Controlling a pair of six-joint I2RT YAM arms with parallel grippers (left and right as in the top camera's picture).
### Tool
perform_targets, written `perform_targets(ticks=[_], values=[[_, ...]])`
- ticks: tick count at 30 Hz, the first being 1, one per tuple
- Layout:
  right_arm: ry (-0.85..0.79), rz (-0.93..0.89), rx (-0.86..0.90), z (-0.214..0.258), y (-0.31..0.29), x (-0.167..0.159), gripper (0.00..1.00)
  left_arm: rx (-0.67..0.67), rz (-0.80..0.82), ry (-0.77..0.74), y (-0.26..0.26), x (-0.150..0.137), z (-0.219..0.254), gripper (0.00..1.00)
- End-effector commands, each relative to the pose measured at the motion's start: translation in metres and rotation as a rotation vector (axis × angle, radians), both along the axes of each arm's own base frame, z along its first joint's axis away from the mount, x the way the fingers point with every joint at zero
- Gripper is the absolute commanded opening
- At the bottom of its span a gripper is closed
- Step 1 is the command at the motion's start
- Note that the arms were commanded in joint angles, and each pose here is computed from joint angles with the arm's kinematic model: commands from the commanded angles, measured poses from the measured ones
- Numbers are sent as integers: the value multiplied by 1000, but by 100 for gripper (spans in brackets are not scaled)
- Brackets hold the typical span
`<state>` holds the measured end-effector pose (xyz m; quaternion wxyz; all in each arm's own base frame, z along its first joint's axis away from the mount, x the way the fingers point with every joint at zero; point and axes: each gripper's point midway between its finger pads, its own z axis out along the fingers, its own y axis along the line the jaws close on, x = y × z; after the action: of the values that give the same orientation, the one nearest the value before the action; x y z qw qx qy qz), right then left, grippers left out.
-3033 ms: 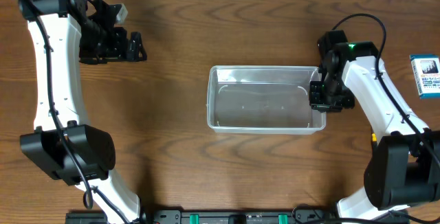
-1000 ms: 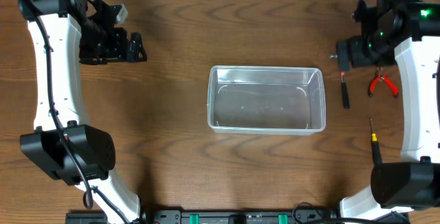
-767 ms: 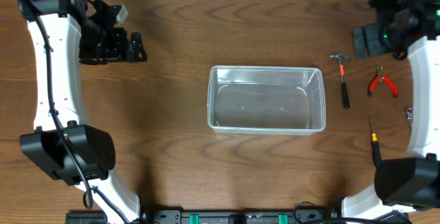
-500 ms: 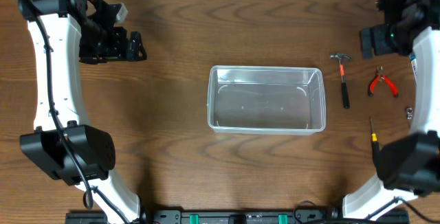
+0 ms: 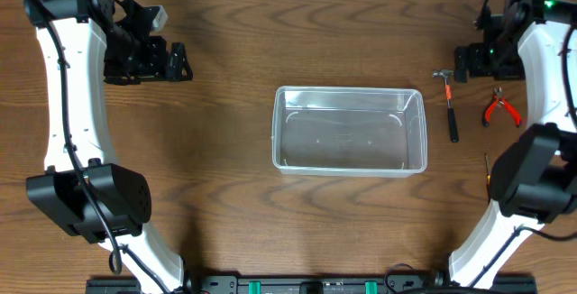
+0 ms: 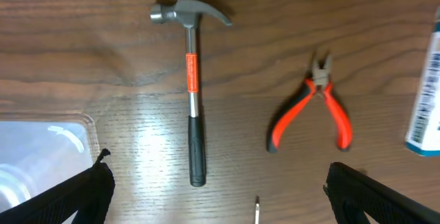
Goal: Pack container
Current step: 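Release the container rim and lift the right gripper toward the tools, then lower the right gripper over the orange hammer and grasp its handle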
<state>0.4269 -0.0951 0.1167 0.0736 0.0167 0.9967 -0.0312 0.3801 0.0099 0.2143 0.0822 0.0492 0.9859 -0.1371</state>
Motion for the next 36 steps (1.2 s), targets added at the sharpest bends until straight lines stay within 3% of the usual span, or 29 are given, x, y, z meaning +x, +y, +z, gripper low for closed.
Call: perform_targets(ticks=[1, 15, 36], values=[[19, -17, 23, -12, 3, 4, 99, 11, -4, 7, 2, 0, -2, 98], [-17, -8, 14, -28, 0, 23, 99, 11, -4, 7, 2, 0, -2, 98], [125, -11, 37, -99, 17, 21, 99, 11, -4, 11, 2, -1, -2, 98]])
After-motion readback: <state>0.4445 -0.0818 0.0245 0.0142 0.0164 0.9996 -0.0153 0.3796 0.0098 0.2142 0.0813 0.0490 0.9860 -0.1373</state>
